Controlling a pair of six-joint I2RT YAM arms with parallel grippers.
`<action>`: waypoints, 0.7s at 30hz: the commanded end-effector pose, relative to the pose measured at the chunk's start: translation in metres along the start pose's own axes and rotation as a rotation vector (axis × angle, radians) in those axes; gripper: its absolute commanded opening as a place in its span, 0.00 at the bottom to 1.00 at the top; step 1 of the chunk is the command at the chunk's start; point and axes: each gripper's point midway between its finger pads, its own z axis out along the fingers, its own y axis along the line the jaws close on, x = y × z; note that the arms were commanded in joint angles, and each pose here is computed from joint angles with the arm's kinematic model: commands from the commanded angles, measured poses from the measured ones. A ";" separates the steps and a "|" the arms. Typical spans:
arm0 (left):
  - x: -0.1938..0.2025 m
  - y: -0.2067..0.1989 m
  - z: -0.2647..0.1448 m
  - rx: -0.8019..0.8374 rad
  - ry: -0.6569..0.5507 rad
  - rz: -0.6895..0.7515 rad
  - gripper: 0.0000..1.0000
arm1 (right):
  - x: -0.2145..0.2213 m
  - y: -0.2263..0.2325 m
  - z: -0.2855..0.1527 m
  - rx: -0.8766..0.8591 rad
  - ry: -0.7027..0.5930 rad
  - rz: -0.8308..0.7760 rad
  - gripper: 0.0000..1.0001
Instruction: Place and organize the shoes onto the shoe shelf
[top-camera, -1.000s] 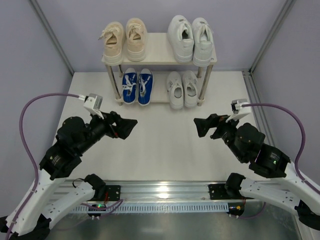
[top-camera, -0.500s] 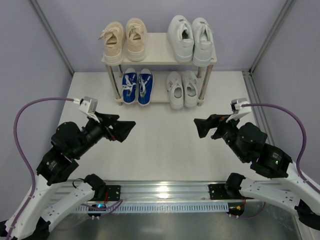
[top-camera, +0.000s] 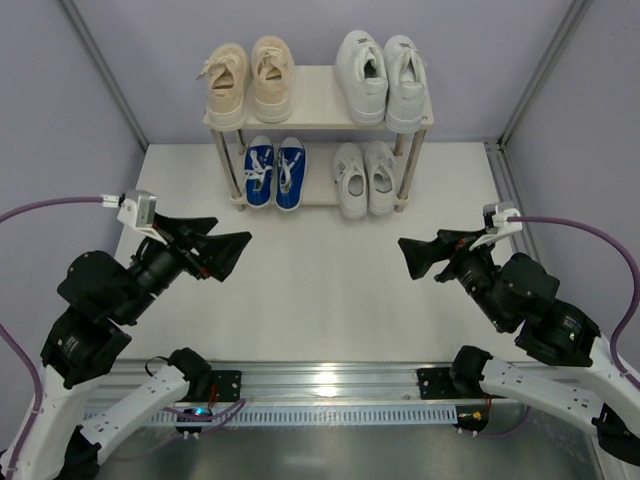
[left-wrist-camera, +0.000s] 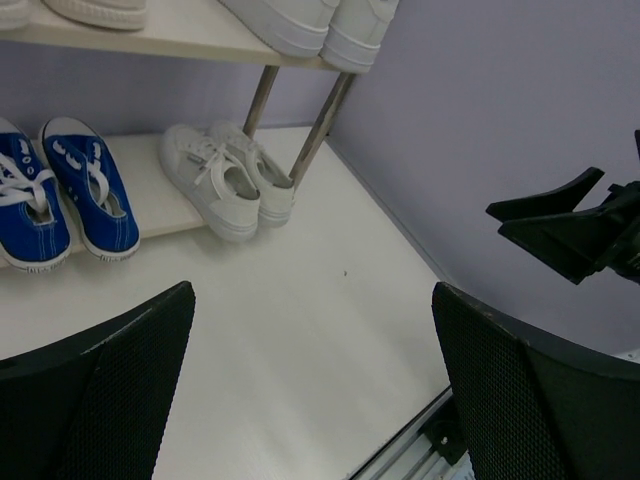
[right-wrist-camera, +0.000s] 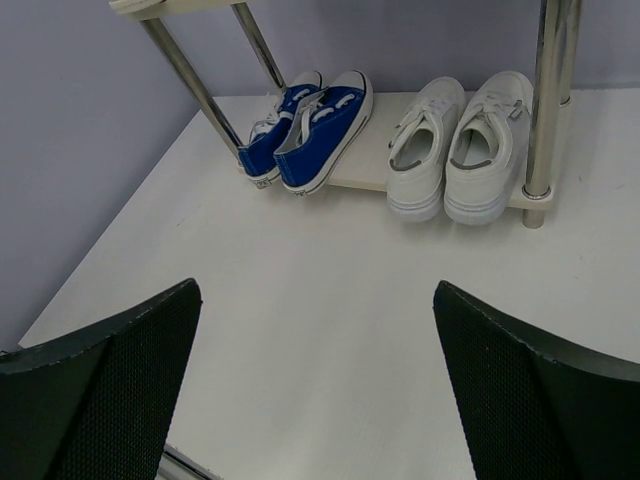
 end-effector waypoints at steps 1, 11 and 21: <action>-0.018 -0.007 -0.010 0.014 -0.046 0.003 1.00 | -0.004 0.006 -0.001 -0.034 -0.013 -0.006 1.00; -0.025 -0.014 -0.020 0.031 -0.062 -0.033 1.00 | -0.003 0.004 -0.004 -0.036 -0.022 0.016 1.00; -0.020 -0.016 -0.020 0.048 -0.047 -0.040 1.00 | 0.002 0.000 -0.005 -0.022 -0.020 0.026 1.00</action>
